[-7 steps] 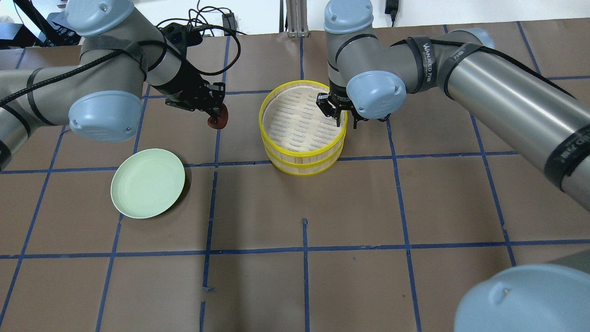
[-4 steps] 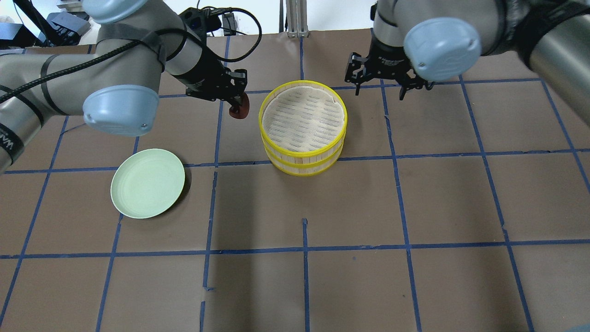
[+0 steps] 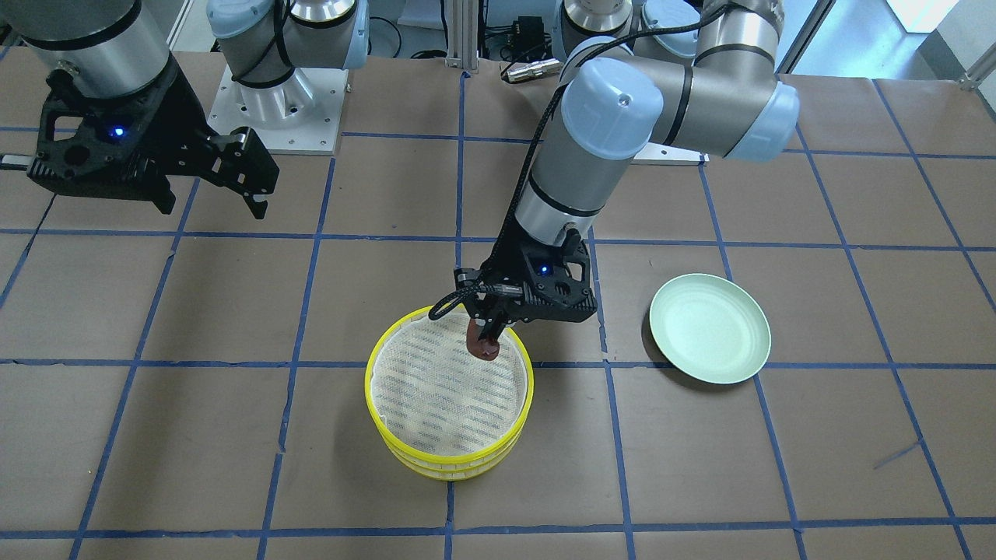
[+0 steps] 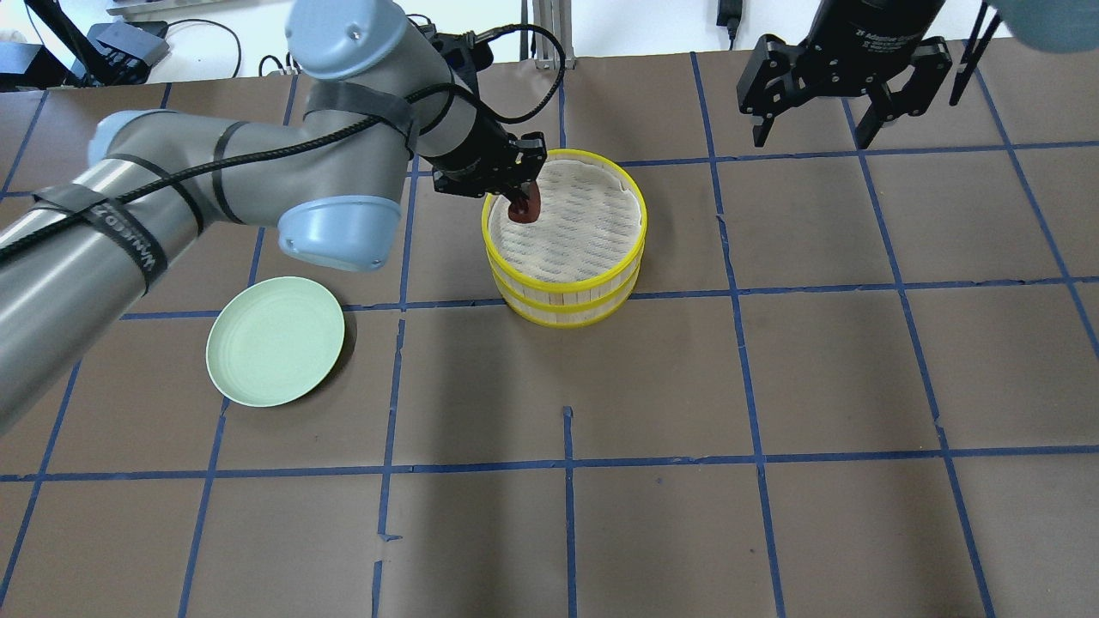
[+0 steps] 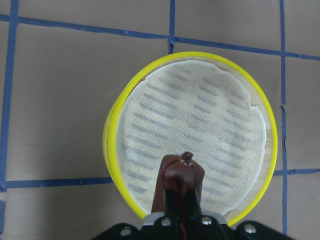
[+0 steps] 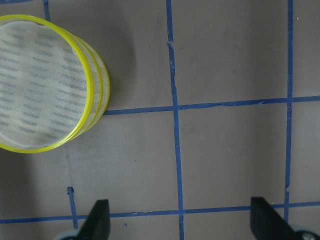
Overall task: Place buns in different layers of steamer
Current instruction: 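Lower the brown bun into the top steamer tier and open the left gripper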
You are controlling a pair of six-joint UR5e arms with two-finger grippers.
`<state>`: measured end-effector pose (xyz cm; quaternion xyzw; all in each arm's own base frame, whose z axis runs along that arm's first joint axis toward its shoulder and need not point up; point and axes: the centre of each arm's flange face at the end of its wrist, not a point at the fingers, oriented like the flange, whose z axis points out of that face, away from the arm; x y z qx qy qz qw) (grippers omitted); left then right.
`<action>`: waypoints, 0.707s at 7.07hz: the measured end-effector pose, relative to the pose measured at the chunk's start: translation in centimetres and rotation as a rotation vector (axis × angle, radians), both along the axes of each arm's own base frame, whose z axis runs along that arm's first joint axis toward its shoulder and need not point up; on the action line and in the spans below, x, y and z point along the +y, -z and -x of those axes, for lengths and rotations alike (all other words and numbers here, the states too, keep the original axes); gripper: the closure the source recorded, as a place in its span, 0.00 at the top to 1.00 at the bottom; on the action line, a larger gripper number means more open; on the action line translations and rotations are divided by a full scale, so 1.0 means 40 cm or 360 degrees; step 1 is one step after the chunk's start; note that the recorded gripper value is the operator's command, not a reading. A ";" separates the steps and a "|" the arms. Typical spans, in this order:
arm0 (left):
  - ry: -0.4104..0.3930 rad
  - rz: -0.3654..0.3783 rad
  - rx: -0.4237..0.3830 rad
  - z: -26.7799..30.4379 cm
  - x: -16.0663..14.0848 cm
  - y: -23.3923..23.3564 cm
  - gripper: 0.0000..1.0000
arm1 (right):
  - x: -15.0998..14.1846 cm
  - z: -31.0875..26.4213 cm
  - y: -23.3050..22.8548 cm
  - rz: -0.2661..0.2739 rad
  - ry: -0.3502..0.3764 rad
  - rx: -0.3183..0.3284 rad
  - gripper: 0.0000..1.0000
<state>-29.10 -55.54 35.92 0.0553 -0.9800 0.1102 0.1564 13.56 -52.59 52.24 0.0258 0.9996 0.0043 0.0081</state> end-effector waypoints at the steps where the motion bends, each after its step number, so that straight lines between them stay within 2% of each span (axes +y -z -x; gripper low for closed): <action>1: -0.0014 -0.0003 0.0007 0.013 -0.004 0.018 1.00 | 0.008 -0.001 -0.001 -0.0013 -0.0011 0.0002 1.00; 3: -0.0035 -0.0013 0.0013 0.017 -0.005 0.028 1.00 | 0.013 -0.005 0.007 -0.0027 -0.0023 -0.0006 1.00; 5: 0.0010 0.0004 -0.0019 0.008 -0.010 -0.016 1.00 | 0.014 -0.006 0.009 -0.0029 -0.0027 -0.0010 1.00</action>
